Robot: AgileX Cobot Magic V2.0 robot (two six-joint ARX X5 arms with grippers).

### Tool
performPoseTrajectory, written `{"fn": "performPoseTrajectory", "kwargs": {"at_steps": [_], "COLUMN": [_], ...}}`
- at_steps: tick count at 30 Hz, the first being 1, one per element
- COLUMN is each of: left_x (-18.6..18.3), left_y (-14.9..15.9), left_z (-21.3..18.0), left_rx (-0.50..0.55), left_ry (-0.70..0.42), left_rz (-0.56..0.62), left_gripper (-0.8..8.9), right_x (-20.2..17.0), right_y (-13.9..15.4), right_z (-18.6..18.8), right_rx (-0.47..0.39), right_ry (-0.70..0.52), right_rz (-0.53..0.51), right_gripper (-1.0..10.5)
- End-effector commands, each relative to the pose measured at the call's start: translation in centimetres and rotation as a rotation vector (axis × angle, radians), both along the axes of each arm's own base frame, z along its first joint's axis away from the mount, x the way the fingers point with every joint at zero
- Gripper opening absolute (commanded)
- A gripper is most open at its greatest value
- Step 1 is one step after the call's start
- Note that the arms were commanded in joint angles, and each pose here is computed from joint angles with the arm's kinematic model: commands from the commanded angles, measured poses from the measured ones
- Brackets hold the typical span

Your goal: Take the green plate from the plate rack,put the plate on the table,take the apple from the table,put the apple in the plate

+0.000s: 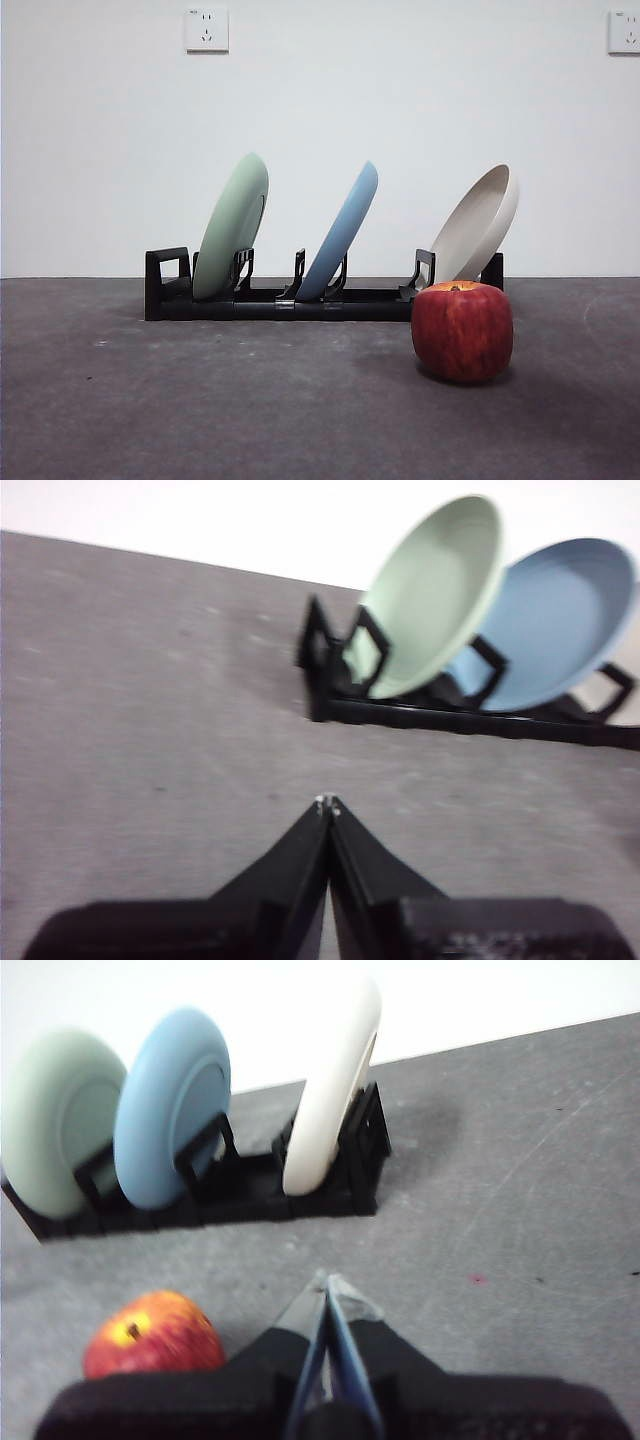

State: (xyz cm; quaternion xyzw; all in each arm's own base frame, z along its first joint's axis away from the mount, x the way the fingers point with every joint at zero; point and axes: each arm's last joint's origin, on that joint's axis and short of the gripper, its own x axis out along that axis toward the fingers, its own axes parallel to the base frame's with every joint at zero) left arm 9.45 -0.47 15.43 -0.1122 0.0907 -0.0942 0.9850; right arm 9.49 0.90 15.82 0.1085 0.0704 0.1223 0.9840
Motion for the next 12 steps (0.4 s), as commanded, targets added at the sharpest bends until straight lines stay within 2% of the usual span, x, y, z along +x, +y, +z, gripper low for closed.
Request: {"fn": "performPoseTrajectory", "kwargs": {"at_steps": [1, 7, 12], "left_x": [-0.3, -1.1, -1.2], "left_y": [-0.1, -0.1, -0.4], "left_z": [1.5, 4.9, 7.6], "left_rx": [-0.059, -0.064, -0.064], "left_ry": [-0.034, -0.052, -0.03], "left_rz": [-0.014, -0.037, -0.118], "left_gripper": [-0.06, -0.06, -0.06], "right_x": [-0.2, -0.6, -0.6], "right_y": [0.0, 0.0, 0.2], "right_z": [1.4, 5.4, 9.0], "right_rx": [0.086, 0.091, 0.067], "right_ry": [-0.026, -0.081, -0.005], "right_rz": [-0.01, 0.007, 0.057], "right_gripper": [-0.1, -0.1, -0.1]}}
